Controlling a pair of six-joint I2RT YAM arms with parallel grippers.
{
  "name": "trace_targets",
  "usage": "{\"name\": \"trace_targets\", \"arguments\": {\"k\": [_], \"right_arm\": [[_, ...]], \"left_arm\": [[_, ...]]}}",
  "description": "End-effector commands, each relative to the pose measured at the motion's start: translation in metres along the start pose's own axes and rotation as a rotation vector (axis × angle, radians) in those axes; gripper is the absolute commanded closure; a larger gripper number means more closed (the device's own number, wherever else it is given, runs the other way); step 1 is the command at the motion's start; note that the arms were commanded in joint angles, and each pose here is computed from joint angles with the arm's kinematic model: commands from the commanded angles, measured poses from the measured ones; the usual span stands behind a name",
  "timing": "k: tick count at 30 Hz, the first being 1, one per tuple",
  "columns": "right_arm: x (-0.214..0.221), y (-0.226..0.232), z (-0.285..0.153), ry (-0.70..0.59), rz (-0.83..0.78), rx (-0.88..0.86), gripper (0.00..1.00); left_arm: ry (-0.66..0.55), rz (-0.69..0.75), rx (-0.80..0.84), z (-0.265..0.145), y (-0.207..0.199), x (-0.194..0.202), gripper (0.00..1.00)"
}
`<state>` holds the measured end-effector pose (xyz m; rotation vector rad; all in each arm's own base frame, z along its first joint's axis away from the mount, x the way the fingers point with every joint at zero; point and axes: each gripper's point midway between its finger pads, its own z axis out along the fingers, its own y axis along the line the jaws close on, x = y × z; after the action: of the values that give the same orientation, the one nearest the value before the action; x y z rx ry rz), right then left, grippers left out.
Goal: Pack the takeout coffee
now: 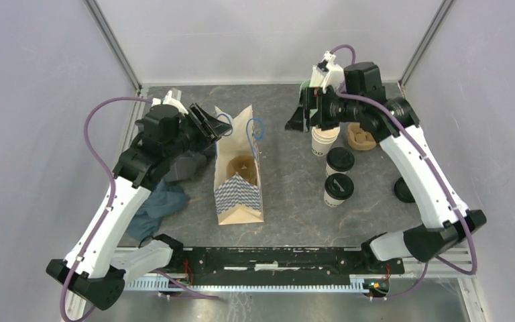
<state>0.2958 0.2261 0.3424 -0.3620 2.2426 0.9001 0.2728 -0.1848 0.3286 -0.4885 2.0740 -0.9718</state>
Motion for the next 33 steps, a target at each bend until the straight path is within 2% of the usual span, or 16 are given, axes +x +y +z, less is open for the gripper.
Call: {"name": "trace_targets", "arguments": {"k": [1, 5, 8, 11, 17, 21, 24, 26, 29, 32, 33], "right_arm": [[0.018, 0.054, 0.007, -0.020, -0.026, -0.186, 0.02], [0.028, 0.103, 0.021, -0.026, 0.002, -0.349, 0.02], [0.032, 0.123, 0.035, -0.012, -0.013, -0.373, 0.03], [0.030, 0.121, 0.047, -0.027, -0.048, -0.313, 0.07], [0.015, 0.126, 0.067, -0.127, -0.080, -0.292, 0.31], [0.001, 0.132, 0.074, -0.195, -0.123, -0.278, 0.39], [-0.003, 0.121, 0.080, -0.231, -0.147, -0.208, 0.51], [-0.007, 0.122, 0.079, -0.258, -0.164, -0.210, 0.60], [-0.015, 0.119, 0.070, -0.318, -0.178, -0.185, 0.84], [-0.038, 0.127, 0.049, -0.366, -0.228, -0.164, 1.00], [-0.048, 0.132, 0.039, -0.381, -0.252, -0.161, 1.00]], "left_arm": [[-0.058, 0.100, -0.039, -0.013, 0.001, -0.015, 0.38], [-0.045, 0.104, -0.039, -0.011, 0.001, -0.013, 0.37], [-0.047, 0.098, -0.055, -0.008, 0.003, -0.014, 0.47], [-0.067, 0.095, -0.060, -0.007, 0.001, -0.020, 0.58], [-0.105, 0.110, -0.062, -0.007, -0.005, -0.031, 0.72], [-0.107, 0.116, -0.052, -0.008, -0.008, -0.033, 0.83], [-0.111, 0.120, -0.044, -0.009, -0.011, -0.034, 0.87], [-0.121, 0.128, -0.031, -0.012, -0.015, -0.037, 0.90], [-0.142, 0.137, -0.017, -0.018, -0.021, -0.042, 0.96], [-0.165, 0.157, 0.029, -0.027, -0.036, -0.050, 0.98], [-0.172, 0.163, 0.047, -0.031, -0.043, -0.053, 0.98]]}}
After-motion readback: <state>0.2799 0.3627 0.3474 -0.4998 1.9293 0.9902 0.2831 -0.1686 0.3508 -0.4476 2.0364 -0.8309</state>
